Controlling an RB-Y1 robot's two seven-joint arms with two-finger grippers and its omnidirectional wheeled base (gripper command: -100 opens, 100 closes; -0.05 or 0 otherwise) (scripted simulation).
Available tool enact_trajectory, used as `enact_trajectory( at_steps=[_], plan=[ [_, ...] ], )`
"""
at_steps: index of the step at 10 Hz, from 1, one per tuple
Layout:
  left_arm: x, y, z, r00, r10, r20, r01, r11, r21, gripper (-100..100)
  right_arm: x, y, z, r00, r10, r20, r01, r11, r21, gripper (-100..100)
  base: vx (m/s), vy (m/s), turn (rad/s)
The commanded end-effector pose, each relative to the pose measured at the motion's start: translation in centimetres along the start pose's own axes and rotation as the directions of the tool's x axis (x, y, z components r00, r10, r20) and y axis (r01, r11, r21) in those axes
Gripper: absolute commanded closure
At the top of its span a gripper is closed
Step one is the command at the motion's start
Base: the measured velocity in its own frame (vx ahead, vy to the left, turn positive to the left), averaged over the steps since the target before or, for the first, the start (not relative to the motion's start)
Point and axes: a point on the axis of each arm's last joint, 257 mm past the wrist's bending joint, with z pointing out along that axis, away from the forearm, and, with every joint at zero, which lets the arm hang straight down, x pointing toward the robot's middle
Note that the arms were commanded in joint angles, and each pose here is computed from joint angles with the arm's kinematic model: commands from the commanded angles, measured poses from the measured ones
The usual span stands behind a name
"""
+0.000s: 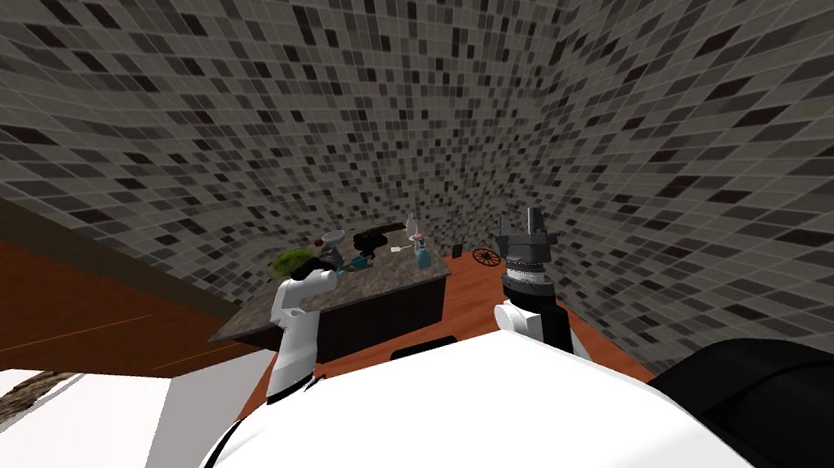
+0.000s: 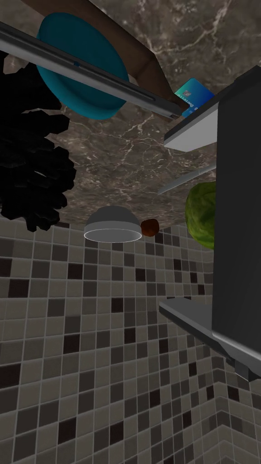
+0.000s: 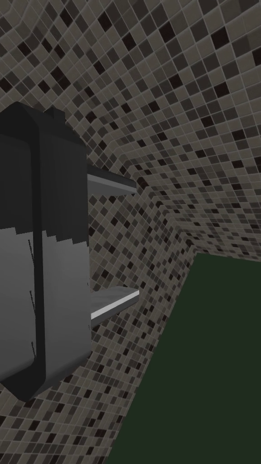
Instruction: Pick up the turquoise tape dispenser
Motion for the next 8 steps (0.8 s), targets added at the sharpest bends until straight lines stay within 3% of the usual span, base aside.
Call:
enact_trajectory(
  at_steps=[1, 5, 8],
  plan=[
    [-1.1, 0.7, 0.7, 0.999, -0.021, 0.024, 0.022, 0.998, -0.051, -100, 0.0, 0.0, 0.0, 1.0, 0.0, 0.0, 0.0, 1.0, 0.0, 0, 0.006, 0.005, -0.134],
    [-2.4, 2.5, 1.1, 0.997, -0.039, 0.059, 0.047, 0.989, -0.141, -100, 0.0, 0.0, 0.0, 1.0, 0.0, 0.0, 0.0, 1.0, 0.0, 0, 0.007, 0.014, -0.085],
    [-4.5, 3.6, 1.8, 0.991, -0.074, 0.11, 0.097, 0.969, -0.226, -100, 0.0, 0.0, 0.0, 1.0, 0.0, 0.0, 0.0, 1.0, 0.0, 0, 0.01, 0.016, -0.131]
  ],
)
